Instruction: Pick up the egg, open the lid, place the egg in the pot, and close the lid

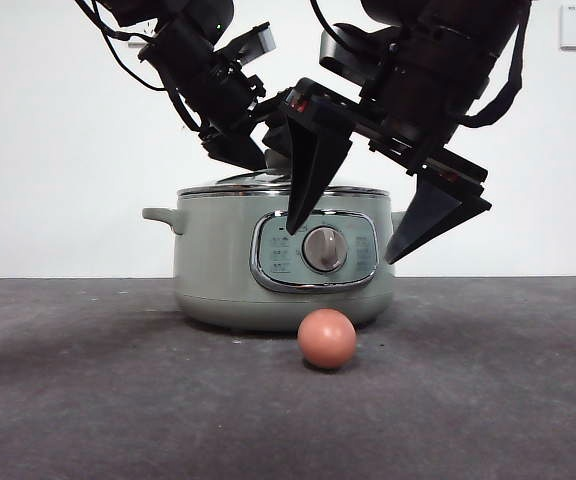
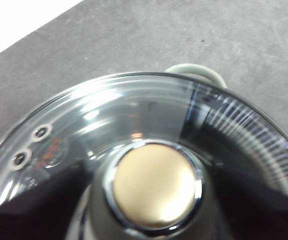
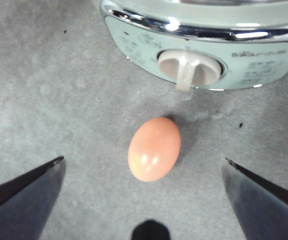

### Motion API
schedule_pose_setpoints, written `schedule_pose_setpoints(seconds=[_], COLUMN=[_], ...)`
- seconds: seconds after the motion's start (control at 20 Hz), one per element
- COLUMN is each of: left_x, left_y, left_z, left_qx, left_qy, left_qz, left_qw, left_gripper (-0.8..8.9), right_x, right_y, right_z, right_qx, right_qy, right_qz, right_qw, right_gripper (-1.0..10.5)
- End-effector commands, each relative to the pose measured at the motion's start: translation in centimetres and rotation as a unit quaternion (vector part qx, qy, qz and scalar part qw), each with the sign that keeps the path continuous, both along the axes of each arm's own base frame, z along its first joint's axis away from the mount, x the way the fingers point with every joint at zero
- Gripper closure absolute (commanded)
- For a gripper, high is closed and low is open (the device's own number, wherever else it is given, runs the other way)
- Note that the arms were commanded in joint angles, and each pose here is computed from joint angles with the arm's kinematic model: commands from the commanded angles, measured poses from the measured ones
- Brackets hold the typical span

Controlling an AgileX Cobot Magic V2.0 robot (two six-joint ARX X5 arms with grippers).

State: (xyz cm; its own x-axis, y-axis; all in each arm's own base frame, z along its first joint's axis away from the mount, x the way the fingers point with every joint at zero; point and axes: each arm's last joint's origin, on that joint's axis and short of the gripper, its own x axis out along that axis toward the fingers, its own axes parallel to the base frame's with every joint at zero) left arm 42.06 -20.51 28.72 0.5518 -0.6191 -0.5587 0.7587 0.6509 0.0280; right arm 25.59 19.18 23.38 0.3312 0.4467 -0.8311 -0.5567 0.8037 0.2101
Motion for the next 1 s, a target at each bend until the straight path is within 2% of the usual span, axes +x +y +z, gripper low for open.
schedule_pose_setpoints(seconds=[0.05,0.15,0.2,0.55,1.0], left_x=[0.2,0.2,0.2,-0.2,-3.4], left_y=[-0.2,-0.2,-0.2,0.2,3.7], left_z=[-1.7,-1.8,-1.7,-0.2,8.4], left_qx=[0.010,0.010,0.010,0.001,-0.043], left_qy=[0.033,0.037,0.037,0.018,-0.083], left_qz=[0.001,-0.001,-0.001,0.000,0.021], left_qw=[0.999,0.999,0.999,1.000,0.995], left_gripper=[6.86,8.15,8.22,8.22,8.22], right_x=[0.0,0.0,0.0,0.0,0.0], right_y=[0.0,0.0,0.0,0.0,0.1], right_z=[0.0,0.0,0.0,0.0,0.0], right_qx=[0.002,0.002,0.002,0.002,0.002], right_qy=[0.001,0.001,0.001,0.000,-0.001], right_qz=[-0.003,-0.003,-0.003,-0.003,-0.003], right_qw=[1.000,1.000,1.000,1.000,1.000], right_gripper=[3.2,3.2,3.2,3.2,3.2])
